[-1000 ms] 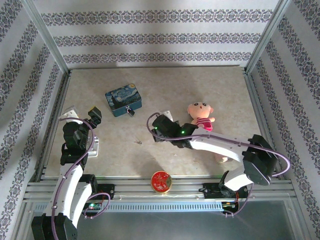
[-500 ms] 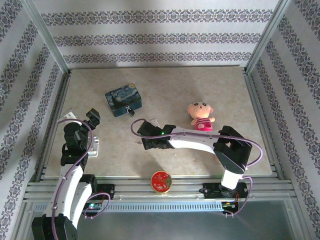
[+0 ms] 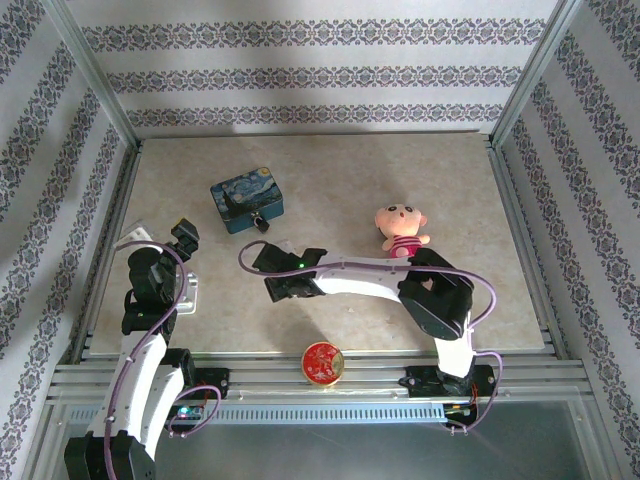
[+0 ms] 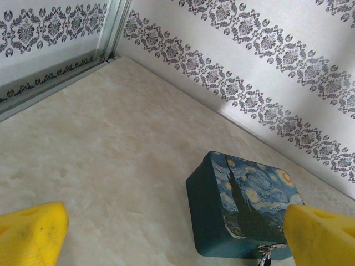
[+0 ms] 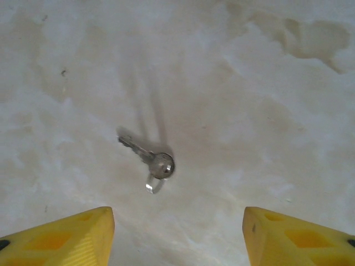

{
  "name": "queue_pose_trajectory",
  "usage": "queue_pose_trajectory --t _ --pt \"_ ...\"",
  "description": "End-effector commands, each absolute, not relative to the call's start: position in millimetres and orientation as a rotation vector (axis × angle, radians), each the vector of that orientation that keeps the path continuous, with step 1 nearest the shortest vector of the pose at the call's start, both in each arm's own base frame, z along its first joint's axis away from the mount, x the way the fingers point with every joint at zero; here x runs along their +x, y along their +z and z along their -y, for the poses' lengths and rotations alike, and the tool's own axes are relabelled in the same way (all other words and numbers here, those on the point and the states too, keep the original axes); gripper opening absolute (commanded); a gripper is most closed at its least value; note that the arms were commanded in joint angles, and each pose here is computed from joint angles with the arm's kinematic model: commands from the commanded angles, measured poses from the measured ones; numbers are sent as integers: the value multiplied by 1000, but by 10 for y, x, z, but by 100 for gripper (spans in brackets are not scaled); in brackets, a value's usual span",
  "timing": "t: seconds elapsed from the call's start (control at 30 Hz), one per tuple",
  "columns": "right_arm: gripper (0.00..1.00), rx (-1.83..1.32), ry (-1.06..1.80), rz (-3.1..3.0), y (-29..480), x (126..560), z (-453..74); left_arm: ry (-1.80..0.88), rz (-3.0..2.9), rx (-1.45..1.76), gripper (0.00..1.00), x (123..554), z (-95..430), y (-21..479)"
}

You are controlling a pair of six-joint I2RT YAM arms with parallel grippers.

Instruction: Unlock the padlock with the key

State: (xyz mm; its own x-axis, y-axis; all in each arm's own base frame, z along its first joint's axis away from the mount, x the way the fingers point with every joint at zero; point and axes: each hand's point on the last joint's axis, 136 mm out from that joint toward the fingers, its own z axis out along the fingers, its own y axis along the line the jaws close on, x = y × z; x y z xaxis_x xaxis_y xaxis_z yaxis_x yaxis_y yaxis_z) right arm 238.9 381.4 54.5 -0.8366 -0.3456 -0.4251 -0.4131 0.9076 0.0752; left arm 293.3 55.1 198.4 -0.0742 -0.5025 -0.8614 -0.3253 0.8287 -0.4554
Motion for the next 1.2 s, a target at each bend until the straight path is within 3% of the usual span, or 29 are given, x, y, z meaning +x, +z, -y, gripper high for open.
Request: queue_pose_trajectory --t 0.0,0.4,0.73,1.03,1.17 --pt "58 -598 192 -2685 476 2371 -3885 -151 -1678 -672 99 2906 -587 1929" --pt "41 -564 207 -2718 303 2488 -3956 -144 -1700 -658 99 2928 -574 1921" --pt "36 -563 229 -2737 204 2499 -3982 -144 -1709 -651 99 2970 -570 1937" --pt "2 -516 277 -2742 220 2546 -3923 -168 -1750 -636 99 3011 -514 1911" --pt "0 -489 355 -2709 342 2578 -3890 -211 -1783 -609 99 3040 -431 1927"
